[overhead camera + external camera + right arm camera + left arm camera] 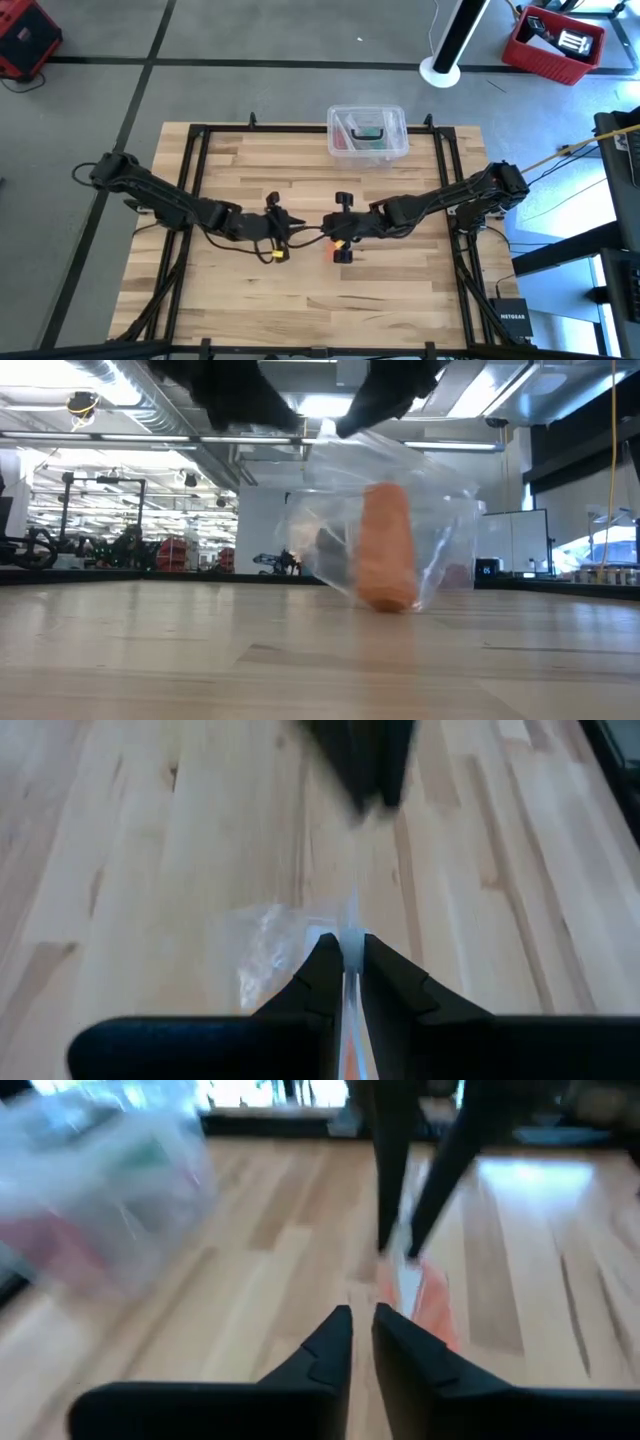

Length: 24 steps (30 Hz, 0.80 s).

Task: Roll bandage
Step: Close the zip bag

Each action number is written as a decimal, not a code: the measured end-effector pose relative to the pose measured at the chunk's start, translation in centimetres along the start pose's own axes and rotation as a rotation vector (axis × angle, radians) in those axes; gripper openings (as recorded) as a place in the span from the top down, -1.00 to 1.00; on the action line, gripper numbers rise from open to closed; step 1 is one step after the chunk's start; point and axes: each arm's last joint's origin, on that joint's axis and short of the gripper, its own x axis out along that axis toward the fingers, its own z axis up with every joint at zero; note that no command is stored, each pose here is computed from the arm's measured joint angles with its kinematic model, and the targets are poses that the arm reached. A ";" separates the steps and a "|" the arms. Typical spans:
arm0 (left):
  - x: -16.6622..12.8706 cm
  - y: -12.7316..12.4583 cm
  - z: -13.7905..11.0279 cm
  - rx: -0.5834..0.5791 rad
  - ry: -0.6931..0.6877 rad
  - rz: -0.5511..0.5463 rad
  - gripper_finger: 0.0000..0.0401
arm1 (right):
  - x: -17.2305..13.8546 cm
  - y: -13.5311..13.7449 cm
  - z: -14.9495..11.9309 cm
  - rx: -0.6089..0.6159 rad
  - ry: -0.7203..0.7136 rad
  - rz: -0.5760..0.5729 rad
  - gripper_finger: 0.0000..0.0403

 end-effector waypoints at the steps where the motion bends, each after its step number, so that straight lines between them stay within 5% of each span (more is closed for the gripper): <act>1: 0.4 -0.2 -0.4 0.005 0.021 -0.004 0.78 | 0.0 0.0 0.1 0.001 -0.013 0.001 0.84; 10: 1.3 -1.0 -0.8 -0.010 0.004 -0.054 0.50 | 0.0 0.0 0.4 -0.034 -0.040 0.003 0.84; 17: 1.9 0.0 -0.5 -0.024 -0.005 -0.024 0.46 | 0.0 0.1 0.6 -0.060 -0.067 0.003 0.84; 24: 2.0 -0.3 0.0 0.021 -0.044 -0.124 0.46 | 0.0 0.1 0.8 -0.079 -0.085 0.004 0.84</act>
